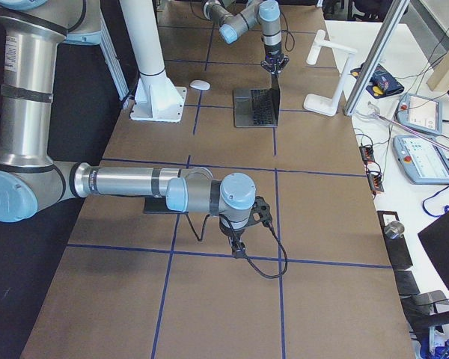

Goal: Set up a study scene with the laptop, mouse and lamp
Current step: 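Push the laptop lid fully open with the left gripper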

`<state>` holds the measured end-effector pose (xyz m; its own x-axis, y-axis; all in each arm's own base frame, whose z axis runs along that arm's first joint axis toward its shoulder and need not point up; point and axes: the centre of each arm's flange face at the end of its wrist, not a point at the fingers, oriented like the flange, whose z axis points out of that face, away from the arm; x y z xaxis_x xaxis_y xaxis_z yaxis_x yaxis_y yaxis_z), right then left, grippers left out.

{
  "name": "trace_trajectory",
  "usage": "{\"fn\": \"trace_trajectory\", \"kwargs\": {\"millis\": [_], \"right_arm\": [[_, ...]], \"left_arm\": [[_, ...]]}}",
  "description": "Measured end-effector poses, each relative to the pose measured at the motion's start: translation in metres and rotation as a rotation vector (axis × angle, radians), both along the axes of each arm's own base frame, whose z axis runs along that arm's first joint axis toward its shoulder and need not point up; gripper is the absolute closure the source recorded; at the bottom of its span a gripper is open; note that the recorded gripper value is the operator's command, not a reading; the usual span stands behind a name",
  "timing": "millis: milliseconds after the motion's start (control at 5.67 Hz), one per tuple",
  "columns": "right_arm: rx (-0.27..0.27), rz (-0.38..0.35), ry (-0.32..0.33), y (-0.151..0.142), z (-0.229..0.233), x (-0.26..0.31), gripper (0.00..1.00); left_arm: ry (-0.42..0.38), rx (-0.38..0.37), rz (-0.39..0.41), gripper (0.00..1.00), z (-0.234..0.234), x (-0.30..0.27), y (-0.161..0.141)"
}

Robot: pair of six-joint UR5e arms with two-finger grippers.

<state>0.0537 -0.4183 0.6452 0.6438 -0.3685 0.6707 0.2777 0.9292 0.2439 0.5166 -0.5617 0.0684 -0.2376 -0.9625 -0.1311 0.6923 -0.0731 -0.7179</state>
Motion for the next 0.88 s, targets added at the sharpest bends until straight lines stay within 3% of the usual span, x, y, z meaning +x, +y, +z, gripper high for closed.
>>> {"fn": "trace_trajectory", "kwargs": {"millis": [176,353,882], "right_arm": [[0.000,0.000,0.000,0.000,0.000,0.000,0.00],[0.000,0.000,0.000,0.000,0.000,0.000,0.00],[-0.003,-0.001,0.000,0.001,0.002,0.000,0.00]], "left_arm": [[-0.012,0.037,0.027,0.75,-0.001,-0.001,-0.001],[-0.020,0.088,0.067,0.46,-0.006,-0.002,-0.002],[-0.046,0.229,0.184,0.39,-0.018,-0.004,0.001]]}}
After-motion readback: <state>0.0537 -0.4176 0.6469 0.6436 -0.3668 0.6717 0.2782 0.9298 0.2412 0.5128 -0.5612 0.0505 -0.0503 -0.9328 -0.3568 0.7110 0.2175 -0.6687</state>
